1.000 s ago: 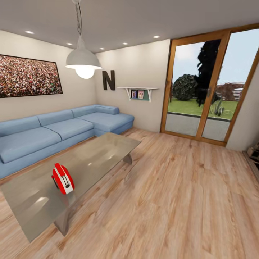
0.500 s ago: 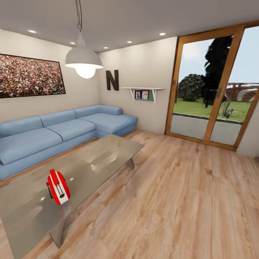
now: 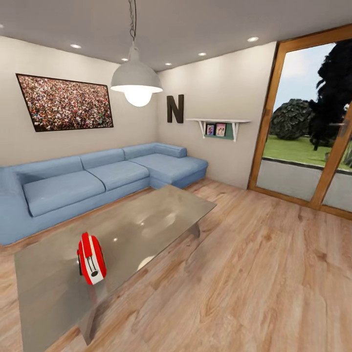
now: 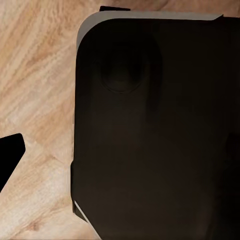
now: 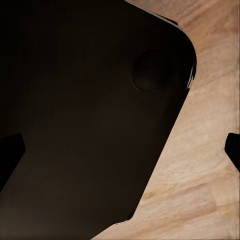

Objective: Turn on the radio receiver that's on the table in the living room.

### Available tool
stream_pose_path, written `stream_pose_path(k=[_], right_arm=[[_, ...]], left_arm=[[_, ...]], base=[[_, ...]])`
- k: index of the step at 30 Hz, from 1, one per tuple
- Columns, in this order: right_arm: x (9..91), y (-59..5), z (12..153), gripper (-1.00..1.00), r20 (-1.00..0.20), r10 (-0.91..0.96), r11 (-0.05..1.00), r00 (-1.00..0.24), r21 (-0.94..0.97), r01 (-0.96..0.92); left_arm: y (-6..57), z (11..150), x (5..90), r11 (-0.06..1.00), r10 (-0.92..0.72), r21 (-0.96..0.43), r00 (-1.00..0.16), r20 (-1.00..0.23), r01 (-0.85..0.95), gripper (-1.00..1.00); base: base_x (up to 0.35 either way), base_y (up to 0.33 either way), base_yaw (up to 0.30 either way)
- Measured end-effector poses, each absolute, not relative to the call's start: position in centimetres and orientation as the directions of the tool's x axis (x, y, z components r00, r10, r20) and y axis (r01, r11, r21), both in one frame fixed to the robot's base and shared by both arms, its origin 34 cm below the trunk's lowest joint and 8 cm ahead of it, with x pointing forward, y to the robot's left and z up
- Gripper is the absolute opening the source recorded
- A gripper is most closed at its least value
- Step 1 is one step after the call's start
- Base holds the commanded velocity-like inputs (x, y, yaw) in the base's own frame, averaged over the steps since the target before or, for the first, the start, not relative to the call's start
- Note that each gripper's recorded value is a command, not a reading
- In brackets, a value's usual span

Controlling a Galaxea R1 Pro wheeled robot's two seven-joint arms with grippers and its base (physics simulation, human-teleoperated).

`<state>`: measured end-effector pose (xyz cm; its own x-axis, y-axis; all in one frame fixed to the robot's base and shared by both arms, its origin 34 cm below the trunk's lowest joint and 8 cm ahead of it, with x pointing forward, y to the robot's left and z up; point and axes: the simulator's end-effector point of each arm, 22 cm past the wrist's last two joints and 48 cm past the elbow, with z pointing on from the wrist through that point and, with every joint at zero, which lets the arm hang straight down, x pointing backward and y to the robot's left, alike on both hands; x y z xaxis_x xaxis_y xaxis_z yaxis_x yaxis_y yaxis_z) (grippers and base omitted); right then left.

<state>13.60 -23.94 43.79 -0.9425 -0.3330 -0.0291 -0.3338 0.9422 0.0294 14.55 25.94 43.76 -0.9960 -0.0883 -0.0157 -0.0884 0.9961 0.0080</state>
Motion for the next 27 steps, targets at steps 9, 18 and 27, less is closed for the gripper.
stream_pose_path(k=[9,18,27], right_arm=[[13.6,-23.94,43.79,1.0,-0.029,-0.333,0.942,-0.943,0.029,-0.334],[13.56,-24.01,43.79,1.0,-0.027,-0.333,0.942,-0.943,0.029,-0.334],[13.62,-24.03,43.79,1.0,-0.03,-0.335,0.942,-0.942,0.029,-0.336]], left_arm=[[25.95,43.76,14.65,0.996,-0.088,0.008,-0.996,-0.02,-0.088,1.0],[25.97,43.76,14.79,0.996,-0.089,0.007,-0.996,-0.026,-0.089,1.0],[25.93,43.76,14.79,0.996,-0.089,0.007,-0.996,-0.026,-0.089,1.0]], base=[[0.317,-0.083,0.285],[0.168,-0.031,0.158],[0.004,0.0,0.233]])
